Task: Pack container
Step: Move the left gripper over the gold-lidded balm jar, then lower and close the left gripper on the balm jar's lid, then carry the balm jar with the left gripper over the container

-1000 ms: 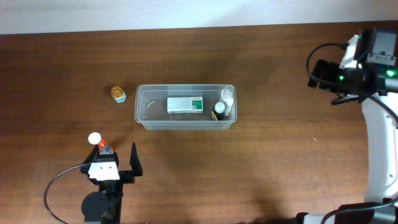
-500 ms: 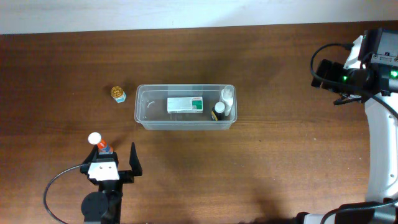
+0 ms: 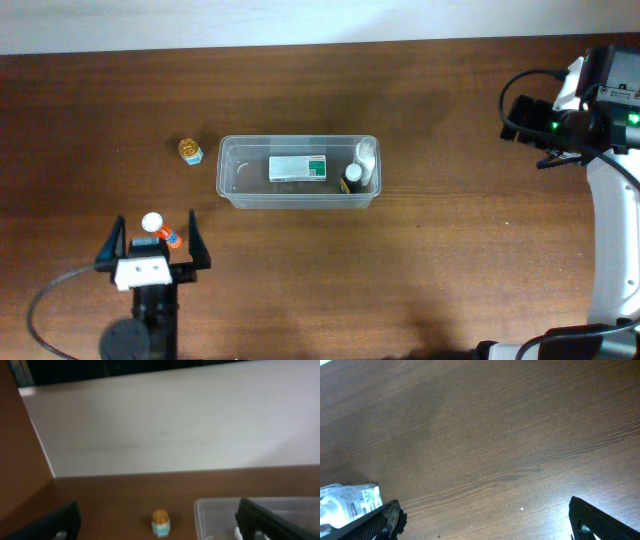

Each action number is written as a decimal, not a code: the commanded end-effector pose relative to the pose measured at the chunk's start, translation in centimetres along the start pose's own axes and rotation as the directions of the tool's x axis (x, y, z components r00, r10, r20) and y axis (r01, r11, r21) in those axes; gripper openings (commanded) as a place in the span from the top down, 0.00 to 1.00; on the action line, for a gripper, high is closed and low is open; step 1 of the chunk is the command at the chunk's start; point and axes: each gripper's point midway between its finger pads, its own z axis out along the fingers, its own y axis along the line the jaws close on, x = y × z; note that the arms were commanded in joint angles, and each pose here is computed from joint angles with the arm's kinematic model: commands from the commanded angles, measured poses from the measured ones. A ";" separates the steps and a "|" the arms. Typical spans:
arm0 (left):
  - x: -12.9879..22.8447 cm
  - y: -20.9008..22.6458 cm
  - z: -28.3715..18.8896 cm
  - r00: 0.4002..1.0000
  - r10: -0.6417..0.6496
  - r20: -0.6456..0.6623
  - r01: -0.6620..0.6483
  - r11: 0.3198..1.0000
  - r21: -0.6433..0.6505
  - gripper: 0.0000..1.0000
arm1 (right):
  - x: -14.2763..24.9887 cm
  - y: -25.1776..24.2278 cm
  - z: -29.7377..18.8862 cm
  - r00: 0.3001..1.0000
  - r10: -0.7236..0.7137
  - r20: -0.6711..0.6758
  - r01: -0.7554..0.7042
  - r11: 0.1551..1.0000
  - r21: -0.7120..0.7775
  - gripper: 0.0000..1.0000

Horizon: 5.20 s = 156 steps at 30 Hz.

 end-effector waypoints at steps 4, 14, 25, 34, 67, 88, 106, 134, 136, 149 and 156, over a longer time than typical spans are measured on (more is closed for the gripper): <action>-5.6 -0.2 4.2 0.985 0.053 -0.162 -0.042 0.997 0.066 0.01 | -0.2 -0.3 -0.1 1.000 0.013 0.006 -0.013 1.000 0.011 0.02; -5.2 -1.1 11.4 0.852 0.039 -0.521 0.084 0.974 0.210 0.01 | -0.2 -0.3 -0.1 1.000 0.013 0.006 -0.013 1.000 0.011 0.02; 2.6 -1.6 14.8 0.684 0.045 -0.728 0.147 0.969 0.198 0.01 | -0.2 -0.3 -0.1 1.000 0.013 0.006 -0.013 1.000 0.011 0.02; 5.8 -1.6 13.5 0.552 -0.050 -0.832 0.231 0.968 0.095 0.01 | -0.2 -0.3 -0.1 1.000 0.013 0.006 -0.013 1.000 0.011 0.01; 16.5 0.6 23.4 0.567 -0.117 -0.815 0.205 0.979 0.002 0.01 | -0.2 -0.3 -0.1 1.000 0.013 0.006 -0.013 1.000 0.011 0.02; 23.2 -1.2 24.7 0.528 -0.018 -0.849 0.170 0.982 0.085 0.00 | -0.2 -0.3 -0.1 1.000 0.012 0.006 -0.012 1.000 0.011 0.02; 24.8 -1.4 24.4 0.501 -0.012 -0.865 0.165 0.983 0.082 0.23 | -0.2 -0.3 -0.1 1.000 0.013 0.006 -0.013 1.000 0.011 0.02; 25.0 -1.1 24.0 0.483 -0.004 -0.875 0.144 0.987 0.075 0.71 | -0.2 -0.3 -0.1 1.000 0.012 0.006 -0.012 1.000 0.011 0.02; 24.8 -1.0 24.0 0.482 -0.003 -0.876 0.144 0.987 0.075 0.71 | -0.2 -0.3 -0.1 1.000 0.012 0.005 -0.012 1.000 0.011 0.02; 14.5 -0.1 25.4 0.605 -0.011 -0.796 0.129 0.988 0.084 0.71 | -0.2 -0.3 -0.1 1.000 0.013 0.006 -0.013 1.000 0.011 0.02; 7.5 -0.6 23.5 0.681 -0.016 -0.732 0.160 0.979 0.128 0.71 | -0.2 -0.3 -0.1 1.000 0.012 0.006 -0.012 1.000 0.011 0.02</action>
